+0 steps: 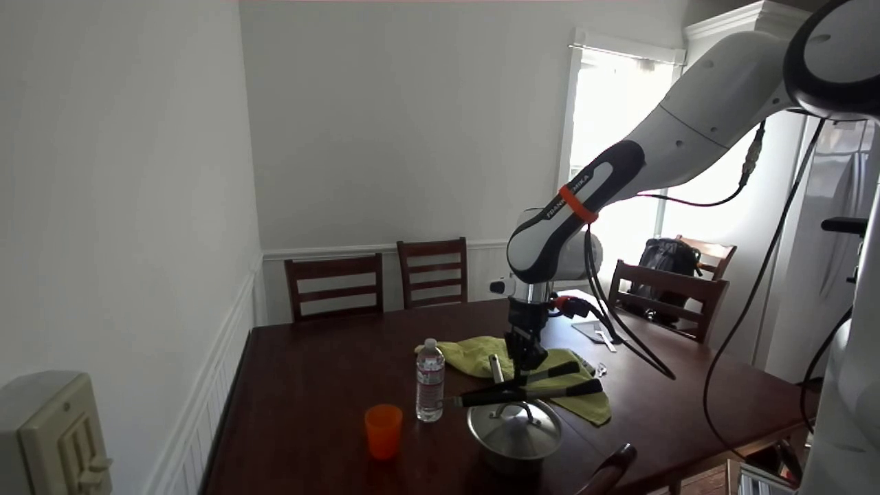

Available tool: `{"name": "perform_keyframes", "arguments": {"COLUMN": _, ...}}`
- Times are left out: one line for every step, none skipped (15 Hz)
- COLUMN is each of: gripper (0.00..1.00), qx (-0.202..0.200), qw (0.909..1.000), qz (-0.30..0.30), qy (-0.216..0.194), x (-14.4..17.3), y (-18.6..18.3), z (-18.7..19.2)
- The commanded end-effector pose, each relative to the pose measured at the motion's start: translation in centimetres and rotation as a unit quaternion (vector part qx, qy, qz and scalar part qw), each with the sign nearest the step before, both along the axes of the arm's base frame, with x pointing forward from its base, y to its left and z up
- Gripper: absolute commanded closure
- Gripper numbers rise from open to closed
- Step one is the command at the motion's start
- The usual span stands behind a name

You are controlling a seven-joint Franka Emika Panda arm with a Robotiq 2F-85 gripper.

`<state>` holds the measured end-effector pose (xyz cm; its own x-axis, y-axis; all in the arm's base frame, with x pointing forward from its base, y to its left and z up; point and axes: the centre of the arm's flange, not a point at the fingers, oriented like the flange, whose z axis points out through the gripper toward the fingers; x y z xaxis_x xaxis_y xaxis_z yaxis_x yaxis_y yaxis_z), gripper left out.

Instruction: Put the tongs on top of the silver lid

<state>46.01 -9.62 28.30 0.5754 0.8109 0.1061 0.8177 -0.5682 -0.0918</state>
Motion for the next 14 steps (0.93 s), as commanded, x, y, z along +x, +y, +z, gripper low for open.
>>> {"name": "perform_keyframes", "arguments": {"gripper": 0.99, "qx": -0.007, "qw": 0.9998, "qz": 0.003, "qy": -0.02, "x": -1.2, "y": 1.5, "z": -0.3}}
{"name": "perform_keyframes", "arguments": {"gripper": 0.99, "qx": -0.01, "qw": 0.9996, "qz": -0.001, "qy": -0.026, "x": -1.2, "y": 1.7, "z": -0.6}}
{"name": "perform_keyframes", "arguments": {"gripper": 0.99, "qx": -0.011, "qw": 0.9994, "qz": -0.005, "qy": -0.033, "x": -1.4, "y": 1.8, "z": -0.7}}
{"name": "perform_keyframes", "arguments": {"gripper": 0.99, "qx": -0.009, "qw": 0.9991, "qz": -0.011, "qy": -0.041, "x": -1.6, "y": 1.7, "z": -0.7}}
{"name": "perform_keyframes", "arguments": {"gripper": 0.99, "qx": -0.005, "qw": 0.9988, "qz": -0.014, "qy": -0.047, "x": -1.8, "y": 1.6, "z": -0.8}}
{"name": "perform_keyframes", "arguments": {"gripper": 0.95, "qx": -0.01, "qw": 0.9996, "qz": 0.001, "qy": -0.025, "x": -0.6, "y": 1.3, "z": -1.1}}
{"name": "perform_keyframes", "arguments": {"gripper": 0.95, "qx": -0.01, "qw": 0.9995, "qz": -0.004, "qy": -0.029, "x": -0.7, "y": 1.3, "z": -1.3}}
{"name": "perform_keyframes", "arguments": {"gripper": 0.99, "qx": -0.01, "qw": 0.9995, "qz": -0.005, "qy": -0.03, "x": -0.8, "y": 1.2, "z": -1.3}}
{"name": "perform_keyframes", "arguments": {"gripper": 0.99, "qx": -0.004, "qw": 0.9985, "qz": -0.036, "qy": -0.04, "x": -1.1, "y": 0.5, "z": -1.1}}
{"name": "perform_keyframes", "arguments": {"gripper": 0.99, "qx": 0.004, "qw": 0.9972, "qz": -0.062, "qy": -0.041, "x": -1.2, "y": 0.2, "z": -1.2}}
{"name": "perform_keyframes", "arguments": {"gripper": 0.99, "qx": 0.013, "qw": 0.9956, "qz": -0.084, "qy": -0.039, "x": -1.2, "y": 0.1, "z": -1.5}}
{"name": "perform_keyframes", "arguments": {"gripper": 0.99, "qx": 0.018, "qw": 0.9931, "qz": -0.108, "qy": -0.042, "x": -1.3, "y": 0.0, "z": -1.8}}
{"name": "perform_keyframes", "arguments": {"gripper": 0.99, "qx": 0.022, "qw": 0.9905, "qz": -0.128, "qy": -0.044, "x": -1.4, "y": -0.1, "z": -2.0}}
{"name": "perform_keyframes", "arguments": {"gripper": 0.99, "qx": 0.023, "qw": 0.9884, "qz": -0.145, "qy": -0.04, "x": -1.3, "y": -0.3, "z": -2.3}}
